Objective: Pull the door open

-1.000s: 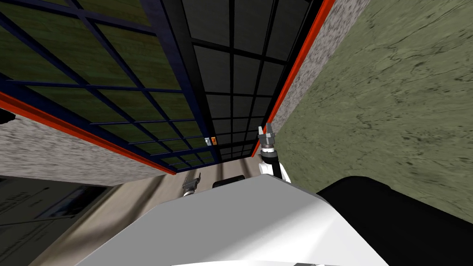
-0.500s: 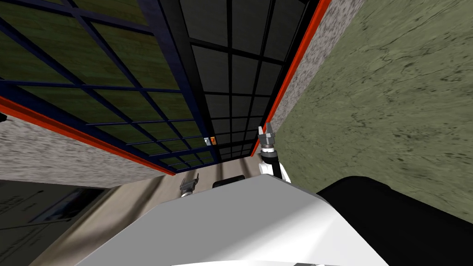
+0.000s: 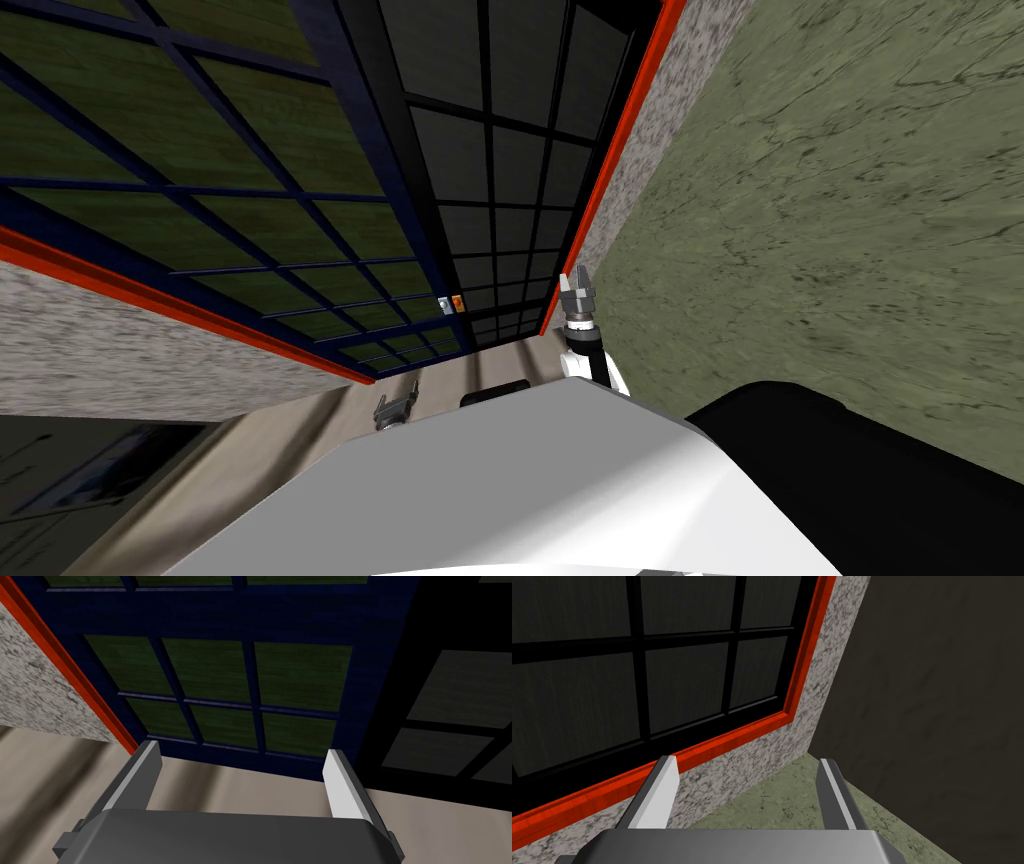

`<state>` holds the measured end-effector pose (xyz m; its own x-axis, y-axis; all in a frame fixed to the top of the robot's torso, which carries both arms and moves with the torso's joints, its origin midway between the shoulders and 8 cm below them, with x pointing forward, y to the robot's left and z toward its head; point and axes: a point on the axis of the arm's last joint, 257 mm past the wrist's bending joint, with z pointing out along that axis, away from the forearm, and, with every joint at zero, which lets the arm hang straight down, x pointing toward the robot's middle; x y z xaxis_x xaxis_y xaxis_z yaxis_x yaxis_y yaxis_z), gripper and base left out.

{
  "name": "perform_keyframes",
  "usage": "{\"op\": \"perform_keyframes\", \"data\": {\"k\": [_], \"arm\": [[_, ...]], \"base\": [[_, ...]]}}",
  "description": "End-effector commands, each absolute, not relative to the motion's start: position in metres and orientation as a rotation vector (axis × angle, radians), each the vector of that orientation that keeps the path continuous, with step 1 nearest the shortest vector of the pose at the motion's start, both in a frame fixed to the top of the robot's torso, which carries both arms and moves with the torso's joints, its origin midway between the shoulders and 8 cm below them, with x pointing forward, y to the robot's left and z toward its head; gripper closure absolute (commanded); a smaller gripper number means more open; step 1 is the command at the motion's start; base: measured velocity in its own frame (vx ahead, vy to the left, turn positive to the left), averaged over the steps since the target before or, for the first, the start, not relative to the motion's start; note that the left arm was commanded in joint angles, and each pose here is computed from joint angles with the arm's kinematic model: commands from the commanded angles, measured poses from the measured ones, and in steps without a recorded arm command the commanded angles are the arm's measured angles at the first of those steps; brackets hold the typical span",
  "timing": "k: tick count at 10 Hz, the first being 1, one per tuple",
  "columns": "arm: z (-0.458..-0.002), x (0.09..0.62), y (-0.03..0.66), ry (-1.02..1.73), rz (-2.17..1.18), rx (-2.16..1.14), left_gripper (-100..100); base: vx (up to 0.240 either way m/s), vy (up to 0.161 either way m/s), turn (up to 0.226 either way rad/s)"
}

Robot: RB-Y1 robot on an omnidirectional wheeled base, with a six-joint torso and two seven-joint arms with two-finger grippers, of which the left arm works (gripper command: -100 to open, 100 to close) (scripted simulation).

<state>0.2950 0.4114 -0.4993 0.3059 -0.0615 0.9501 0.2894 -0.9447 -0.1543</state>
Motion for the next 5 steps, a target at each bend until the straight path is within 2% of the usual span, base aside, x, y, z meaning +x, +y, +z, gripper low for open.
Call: {"op": "perform_keyframes", "data": {"k": [1, 3, 4, 5], "arm": [[-0.497, 0.286, 0.437, -0.251, -1.655, -2.253, -100], [-0.491, 0.28, 0.465, -0.307, -1.636, -2.212, -100], [-0.497, 0.274, 0.467, -0.307, -1.612, -2.223, -100], [-0.491, 0.28, 0.465, -0.307, -1.636, -2.212, -100]], "base": [[-0.062, 0.017, -0.19], [-0.057, 0.035, -0.214], [-0.029, 0.041, -0.092], [-0.012, 0.014, 0.03]]}}
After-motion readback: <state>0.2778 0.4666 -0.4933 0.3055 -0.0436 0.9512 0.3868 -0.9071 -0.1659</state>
